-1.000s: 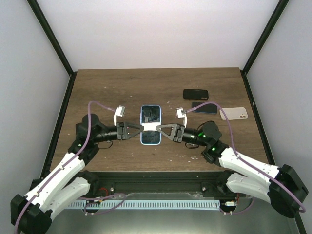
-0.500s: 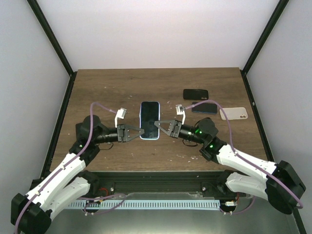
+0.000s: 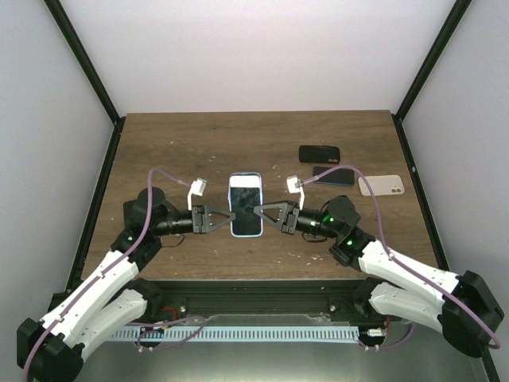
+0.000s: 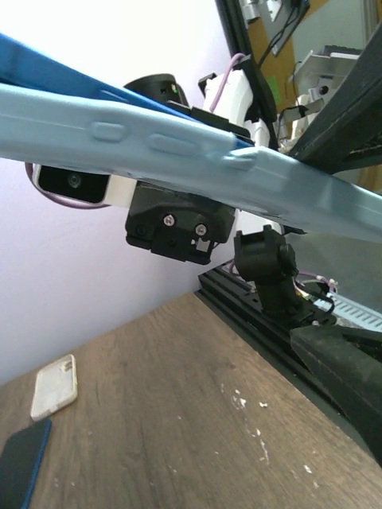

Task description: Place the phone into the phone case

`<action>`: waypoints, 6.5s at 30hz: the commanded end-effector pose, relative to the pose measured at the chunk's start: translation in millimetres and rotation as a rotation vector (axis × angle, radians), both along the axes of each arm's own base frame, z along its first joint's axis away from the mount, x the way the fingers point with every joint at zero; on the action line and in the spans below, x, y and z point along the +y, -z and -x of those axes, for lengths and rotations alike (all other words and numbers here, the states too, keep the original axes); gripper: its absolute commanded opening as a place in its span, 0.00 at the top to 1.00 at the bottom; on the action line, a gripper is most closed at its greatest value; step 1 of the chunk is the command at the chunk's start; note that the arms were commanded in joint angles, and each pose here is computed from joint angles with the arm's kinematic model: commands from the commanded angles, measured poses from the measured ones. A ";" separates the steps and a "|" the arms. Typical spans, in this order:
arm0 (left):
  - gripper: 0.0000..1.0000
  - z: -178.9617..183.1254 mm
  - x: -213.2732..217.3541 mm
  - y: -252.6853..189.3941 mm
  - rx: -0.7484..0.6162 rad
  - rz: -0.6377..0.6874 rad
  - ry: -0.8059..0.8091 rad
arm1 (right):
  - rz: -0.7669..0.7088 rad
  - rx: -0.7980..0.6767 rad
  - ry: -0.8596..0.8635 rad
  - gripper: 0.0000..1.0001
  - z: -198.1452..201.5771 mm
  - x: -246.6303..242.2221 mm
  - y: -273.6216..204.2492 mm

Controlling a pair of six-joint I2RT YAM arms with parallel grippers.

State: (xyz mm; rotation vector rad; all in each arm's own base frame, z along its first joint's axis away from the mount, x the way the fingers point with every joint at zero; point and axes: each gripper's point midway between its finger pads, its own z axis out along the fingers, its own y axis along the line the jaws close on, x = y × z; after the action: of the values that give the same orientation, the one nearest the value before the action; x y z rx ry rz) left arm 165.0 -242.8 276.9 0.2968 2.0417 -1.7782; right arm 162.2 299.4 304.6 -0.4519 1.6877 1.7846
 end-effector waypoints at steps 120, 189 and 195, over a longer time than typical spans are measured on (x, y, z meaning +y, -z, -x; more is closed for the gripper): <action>1.00 -43.2 -18.3 -36.5 -0.171 -0.059 -0.021 | 0.157 -0.015 -0.049 0.89 7.7 -0.3 17.2; 0.00 -97.8 110.0 54.0 -0.204 -0.897 -0.591 | 0.712 0.574 0.271 0.46 -131.2 -7.0 239.4; 0.00 -95.3 112.7 49.6 -0.244 -0.893 -0.596 | 0.787 0.562 0.480 0.45 -160.5 -63.4 231.3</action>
State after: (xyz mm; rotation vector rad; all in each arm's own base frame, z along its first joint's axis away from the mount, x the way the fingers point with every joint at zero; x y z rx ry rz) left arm 260.7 -134.7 215.1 0.0864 2.3319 -0.4315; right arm 292.1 273.4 57.1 0.0906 2.6670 1.0797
